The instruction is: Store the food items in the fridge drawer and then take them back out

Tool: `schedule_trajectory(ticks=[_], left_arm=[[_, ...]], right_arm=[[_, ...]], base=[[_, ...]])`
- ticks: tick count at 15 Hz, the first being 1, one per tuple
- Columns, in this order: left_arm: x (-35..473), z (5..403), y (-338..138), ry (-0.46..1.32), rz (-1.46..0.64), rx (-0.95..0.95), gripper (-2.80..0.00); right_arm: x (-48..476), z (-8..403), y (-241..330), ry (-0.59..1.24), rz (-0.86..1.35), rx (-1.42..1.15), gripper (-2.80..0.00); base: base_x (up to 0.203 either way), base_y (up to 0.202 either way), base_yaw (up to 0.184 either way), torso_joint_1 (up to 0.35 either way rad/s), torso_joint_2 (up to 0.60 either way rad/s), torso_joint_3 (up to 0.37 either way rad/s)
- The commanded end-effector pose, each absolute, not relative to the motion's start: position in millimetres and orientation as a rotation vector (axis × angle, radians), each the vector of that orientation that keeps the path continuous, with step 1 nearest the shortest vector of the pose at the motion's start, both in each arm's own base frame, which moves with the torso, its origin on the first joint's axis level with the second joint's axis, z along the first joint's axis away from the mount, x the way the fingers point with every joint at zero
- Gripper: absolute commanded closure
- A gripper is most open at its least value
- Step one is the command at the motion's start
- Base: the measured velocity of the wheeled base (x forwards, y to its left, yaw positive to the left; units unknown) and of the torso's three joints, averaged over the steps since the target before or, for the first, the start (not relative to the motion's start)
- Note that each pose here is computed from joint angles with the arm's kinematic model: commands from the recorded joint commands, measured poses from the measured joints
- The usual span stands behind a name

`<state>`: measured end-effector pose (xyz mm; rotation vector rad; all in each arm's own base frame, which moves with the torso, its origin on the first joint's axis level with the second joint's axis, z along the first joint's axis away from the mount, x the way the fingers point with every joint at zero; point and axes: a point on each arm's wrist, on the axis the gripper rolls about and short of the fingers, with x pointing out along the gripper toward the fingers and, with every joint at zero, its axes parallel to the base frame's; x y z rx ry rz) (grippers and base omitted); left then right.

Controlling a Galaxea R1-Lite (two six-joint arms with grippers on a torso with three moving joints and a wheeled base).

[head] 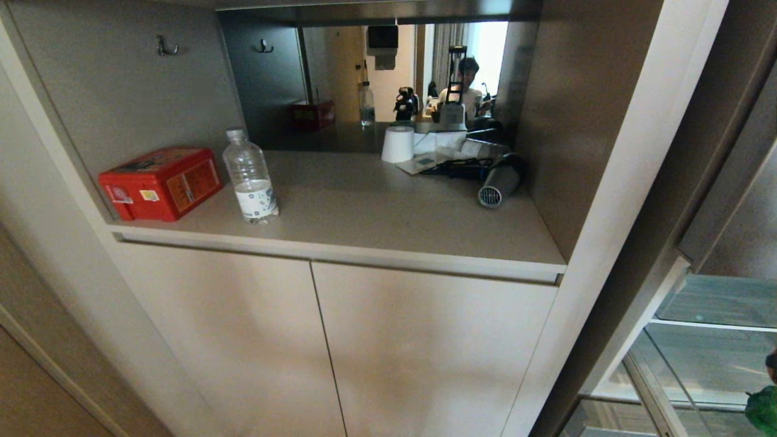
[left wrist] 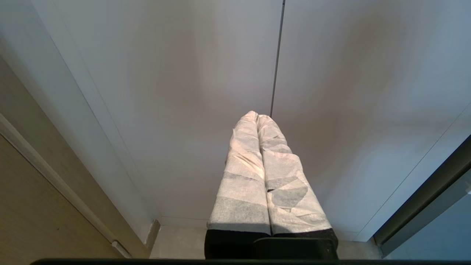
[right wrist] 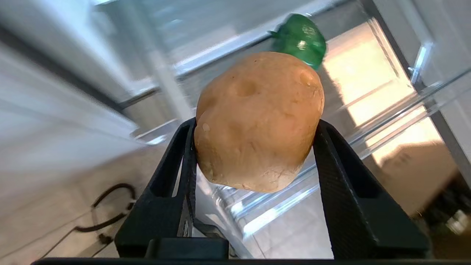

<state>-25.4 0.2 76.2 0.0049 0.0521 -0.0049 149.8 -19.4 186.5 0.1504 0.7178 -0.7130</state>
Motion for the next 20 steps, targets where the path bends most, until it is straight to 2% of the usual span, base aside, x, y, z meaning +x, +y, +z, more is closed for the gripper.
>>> schedule_trajectory(ticks=[1, 7, 20], left_arm=[[-25.3, 76.2, 0.2, 0.054, -0.003, 0.005, 0.0], [-25.3, 76.2, 0.2, 0.054, -0.005, 0.005, 0.0], [-25.3, 76.2, 0.2, 0.054, -0.005, 0.005, 0.0]], right_arm=[[170.2, 169.1, -28.0, 0.798, -0.761, 0.138, 0.0], [192.3, 136.3, -56.7, 0.807, -0.869, 0.2, 0.0], [185.9, 119.5, -89.4, 0.81, -0.941, 0.34, 0.0]], base=[[0.0, 0.0, 0.0, 0.0, 0.0, 0.0], [0.0, 0.0, 0.0, 0.0, 0.0, 0.0], [0.0, 0.0, 0.0, 0.0, 0.0, 0.0]])
